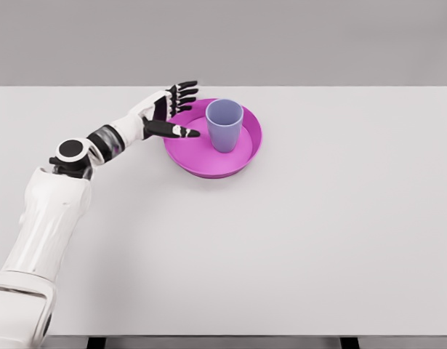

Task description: Flip the cup with left arm and place it on the plate

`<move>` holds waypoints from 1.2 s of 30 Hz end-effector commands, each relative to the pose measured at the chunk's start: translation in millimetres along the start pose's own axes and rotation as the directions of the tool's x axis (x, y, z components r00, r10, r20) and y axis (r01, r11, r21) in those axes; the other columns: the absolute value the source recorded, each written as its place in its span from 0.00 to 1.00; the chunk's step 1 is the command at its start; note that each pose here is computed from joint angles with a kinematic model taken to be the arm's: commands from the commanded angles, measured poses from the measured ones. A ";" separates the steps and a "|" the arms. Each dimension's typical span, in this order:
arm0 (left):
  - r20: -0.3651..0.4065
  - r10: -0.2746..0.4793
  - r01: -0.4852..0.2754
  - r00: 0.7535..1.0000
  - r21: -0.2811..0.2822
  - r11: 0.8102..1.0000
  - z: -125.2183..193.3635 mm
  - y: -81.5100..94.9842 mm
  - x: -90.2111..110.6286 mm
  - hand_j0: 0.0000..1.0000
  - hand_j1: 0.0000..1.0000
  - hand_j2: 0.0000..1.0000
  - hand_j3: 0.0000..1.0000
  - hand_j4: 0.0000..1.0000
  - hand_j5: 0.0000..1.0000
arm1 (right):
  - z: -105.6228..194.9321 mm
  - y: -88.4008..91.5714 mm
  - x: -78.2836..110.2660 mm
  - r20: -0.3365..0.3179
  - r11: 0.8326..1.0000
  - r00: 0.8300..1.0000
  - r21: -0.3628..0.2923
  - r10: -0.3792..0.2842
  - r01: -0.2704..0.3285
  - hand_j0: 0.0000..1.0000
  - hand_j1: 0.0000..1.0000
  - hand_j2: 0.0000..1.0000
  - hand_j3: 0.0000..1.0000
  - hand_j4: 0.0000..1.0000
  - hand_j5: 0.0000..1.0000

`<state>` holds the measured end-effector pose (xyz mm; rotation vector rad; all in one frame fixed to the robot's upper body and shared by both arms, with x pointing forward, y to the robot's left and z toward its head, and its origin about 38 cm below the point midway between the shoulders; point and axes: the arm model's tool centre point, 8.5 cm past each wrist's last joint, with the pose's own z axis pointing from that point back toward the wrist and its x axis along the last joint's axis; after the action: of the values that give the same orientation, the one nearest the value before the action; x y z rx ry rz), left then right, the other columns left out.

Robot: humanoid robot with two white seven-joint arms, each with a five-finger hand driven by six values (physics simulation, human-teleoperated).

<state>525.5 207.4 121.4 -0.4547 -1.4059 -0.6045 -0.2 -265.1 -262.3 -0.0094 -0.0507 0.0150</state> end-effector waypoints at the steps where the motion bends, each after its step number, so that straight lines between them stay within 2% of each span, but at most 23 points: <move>1: 0.007 -0.002 0.002 1.000 0.022 1.000 8.3 11.2 2.2 1.00 1.00 1.00 1.00 1.00 1.00 | 0.0 0.0 -0.1 -0.001 1.000 1.000 0.000 0.000 0.000 1.00 1.00 1.00 1.00 1.00 1.00; 3: 0.022 -0.018 0.016 1.000 0.055 0.998 19.6 26.7 9.6 1.00 1.00 1.00 1.00 1.00 1.00 | 0.0 0.0 -0.1 -0.001 1.000 1.000 0.000 0.000 0.000 1.00 1.00 1.00 1.00 1.00 1.00; 4: 0.033 -0.033 0.029 0.999 0.094 0.995 33.2 44.3 15.1 1.00 1.00 1.00 1.00 1.00 1.00 | 0.1 0.0 -1.0 -0.001 1.000 1.000 0.000 0.000 0.000 1.00 1.00 1.00 1.00 1.00 1.00; 7: 0.046 -0.078 0.070 0.996 0.157 0.985 58.8 73.4 23.9 1.00 1.00 1.00 1.00 1.00 1.00 | 0.1 0.0 -1.1 -0.003 1.000 1.000 0.000 0.000 0.000 1.00 1.00 1.00 1.00 1.00 1.00; 9: 0.076 -0.197 0.178 0.977 0.204 0.963 86.7 98.7 36.7 1.00 1.00 1.00 1.00 1.00 1.00 | 0.1 0.0 -1.0 -0.001 1.000 1.000 0.000 0.000 0.000 1.00 1.00 1.00 1.00 1.00 1.00; 11: 0.105 -0.314 0.282 0.943 0.245 0.928 113.4 118.7 50.4 1.00 1.00 1.00 1.00 1.00 1.00 | 0.1 0.0 -1.0 -0.001 1.000 1.000 0.000 0.000 0.000 1.00 1.00 1.00 1.00 1.00 1.00; 12: 0.115 -0.375 0.335 0.920 0.268 0.903 130.9 129.3 56.5 1.00 1.00 1.00 1.00 1.00 1.00 | 0.1 0.0 -0.9 -0.001 1.000 1.000 0.000 0.000 0.000 1.00 1.00 1.00 1.00 1.00 1.00; 13: 0.142 -0.446 0.394 0.884 0.286 0.873 145.9 134.5 61.7 1.00 1.00 1.00 1.00 1.00 1.00 | 0.1 0.0 -1.1 -0.003 1.000 1.000 0.000 0.000 0.000 1.00 1.00 1.00 1.00 1.00 1.00; 15: 0.191 -0.510 0.448 0.839 0.290 0.846 154.0 128.1 57.1 1.00 1.00 1.00 1.00 1.00 1.00 | 0.1 0.0 -1.0 -0.001 1.000 1.000 0.000 0.000 0.000 1.00 1.00 1.00 1.00 1.00 1.00; 17: 0.218 -0.554 0.488 0.804 0.292 0.823 160.8 125.1 62.3 1.00 1.00 1.00 1.00 1.00 1.00 | 0.0 0.0 0.0 0.000 1.000 1.000 0.000 0.000 0.000 1.00 1.00 1.00 1.00 1.00 1.00; 22: 0.233 -0.557 0.495 0.797 0.277 0.824 161.2 116.3 58.5 1.00 1.00 1.00 1.00 1.00 1.00 | 0.1 0.0 -1.1 -0.003 1.000 1.000 0.000 0.000 0.000 1.00 1.00 1.00 1.00 1.00 1.00; 26: 0.273 -0.570 0.528 0.775 0.216 0.821 164.6 81.6 48.9 1.00 1.00 1.00 1.00 1.00 1.00 | 0.1 0.0 -1.1 -0.003 1.000 1.000 0.000 0.000 0.000 1.00 1.00 1.00 1.00 1.00 1.00; 27: 0.292 -0.572 0.534 0.766 0.207 0.820 160.5 75.4 52.5 1.00 1.00 1.00 1.00 1.00 1.00 | 0.1 0.0 -0.9 -0.001 1.000 1.000 0.000 0.000 0.000 1.00 1.00 1.00 1.00 1.00 1.00; 31: 0.249 -0.567 0.539 0.786 0.176 0.824 168.9 71.0 31.8 1.00 1.00 1.00 1.00 1.00 1.00 | 0.1 0.0 -1.0 -0.001 1.000 1.000 0.000 0.000 0.000 1.00 1.00 1.00 1.00 1.00 1.00; 36: 0.229 -0.583 0.558 0.779 0.170 0.812 172.2 73.5 31.4 1.00 1.00 1.00 1.00 1.00 1.00 | 0.1 0.0 -1.1 -0.003 1.000 1.000 0.000 0.000 0.000 1.00 1.00 1.00 1.00 1.00 1.00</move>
<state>441.7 367.0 175.9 -0.0182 -1.8478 -0.9882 -1.2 -265.1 -262.3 -0.0093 -0.0489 0.0150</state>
